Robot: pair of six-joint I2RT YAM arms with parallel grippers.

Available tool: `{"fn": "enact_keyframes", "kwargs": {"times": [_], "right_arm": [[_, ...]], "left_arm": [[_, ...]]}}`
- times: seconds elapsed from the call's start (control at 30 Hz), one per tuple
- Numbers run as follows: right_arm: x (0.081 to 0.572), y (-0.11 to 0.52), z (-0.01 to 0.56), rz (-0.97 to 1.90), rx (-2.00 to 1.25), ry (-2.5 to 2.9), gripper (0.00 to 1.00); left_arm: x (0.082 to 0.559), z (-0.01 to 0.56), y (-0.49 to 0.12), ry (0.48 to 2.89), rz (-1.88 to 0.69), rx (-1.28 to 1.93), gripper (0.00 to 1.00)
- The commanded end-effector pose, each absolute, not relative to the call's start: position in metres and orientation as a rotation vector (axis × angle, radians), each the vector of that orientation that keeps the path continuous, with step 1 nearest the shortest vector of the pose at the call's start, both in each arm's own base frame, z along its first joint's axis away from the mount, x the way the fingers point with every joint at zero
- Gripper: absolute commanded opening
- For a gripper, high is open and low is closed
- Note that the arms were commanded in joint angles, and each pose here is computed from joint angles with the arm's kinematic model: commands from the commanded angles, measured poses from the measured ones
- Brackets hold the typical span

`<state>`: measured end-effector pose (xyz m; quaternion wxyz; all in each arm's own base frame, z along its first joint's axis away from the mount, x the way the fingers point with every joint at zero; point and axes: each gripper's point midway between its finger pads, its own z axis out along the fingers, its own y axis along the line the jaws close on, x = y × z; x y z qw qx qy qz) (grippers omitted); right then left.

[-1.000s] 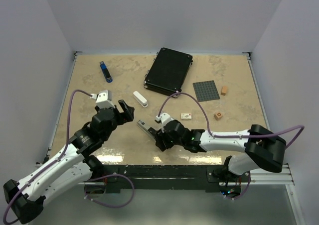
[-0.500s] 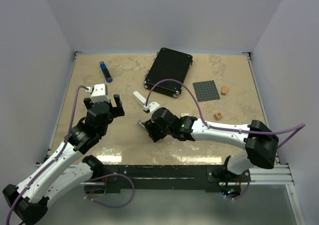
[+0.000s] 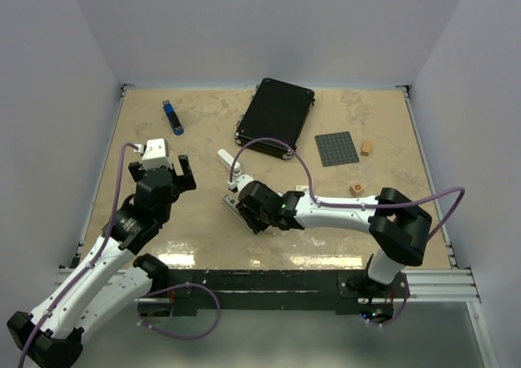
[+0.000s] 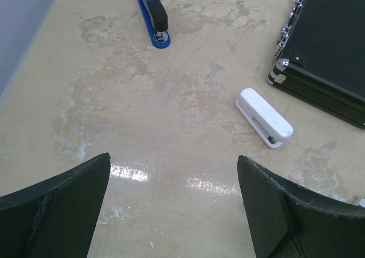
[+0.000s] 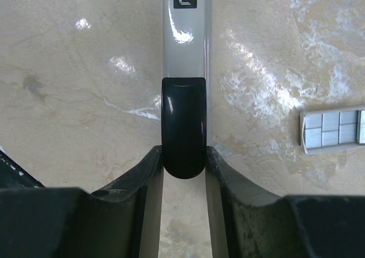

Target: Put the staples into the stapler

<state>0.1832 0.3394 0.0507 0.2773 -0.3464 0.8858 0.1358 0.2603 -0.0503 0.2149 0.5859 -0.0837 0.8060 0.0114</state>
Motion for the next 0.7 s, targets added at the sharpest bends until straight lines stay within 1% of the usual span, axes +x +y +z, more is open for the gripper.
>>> {"fn": "enact_keyframes", "kwargs": {"times": [0.0, 0.07, 0.17, 0.33, 0.47, 0.57, 0.63, 0.67], "right_arm": [[0.166, 0.319, 0.003, 0.301, -1.007, 2.474, 0.00], [0.161, 0.310, -0.014, 0.259, -1.018, 2.519, 0.00], [0.158, 0.307, -0.020, 0.251, -1.014, 2.541, 0.00], [0.173, 0.324, 0.012, 0.296, -0.952, 2.469, 0.00], [0.204, 0.356, 0.055, 0.302, -0.875, 2.350, 0.00], [0.231, 0.370, 0.074, 0.263, -0.830, 2.296, 0.00], [0.247, 0.373, 0.069, 0.236, -0.813, 2.304, 0.00], [0.257, 0.382, 0.079, 0.256, -0.788, 2.285, 0.00]], "left_arm": [[0.264, 0.222, -0.049, 1.849, 0.014, -0.191, 0.97], [0.265, 0.220, -0.049, 1.855, 0.012, -0.193, 0.97], [0.266, 0.220, -0.048, 1.856, 0.006, -0.194, 0.97], [0.267, 0.219, -0.048, 1.859, -0.009, -0.202, 0.97], [0.267, 0.220, -0.044, 1.850, -0.009, -0.221, 0.98], [0.267, 0.220, -0.041, 1.847, -0.002, -0.234, 0.98], [0.267, 0.220, -0.040, 1.847, 0.002, -0.236, 0.98], [0.267, 0.220, -0.039, 1.845, 0.005, -0.241, 0.98]]}}
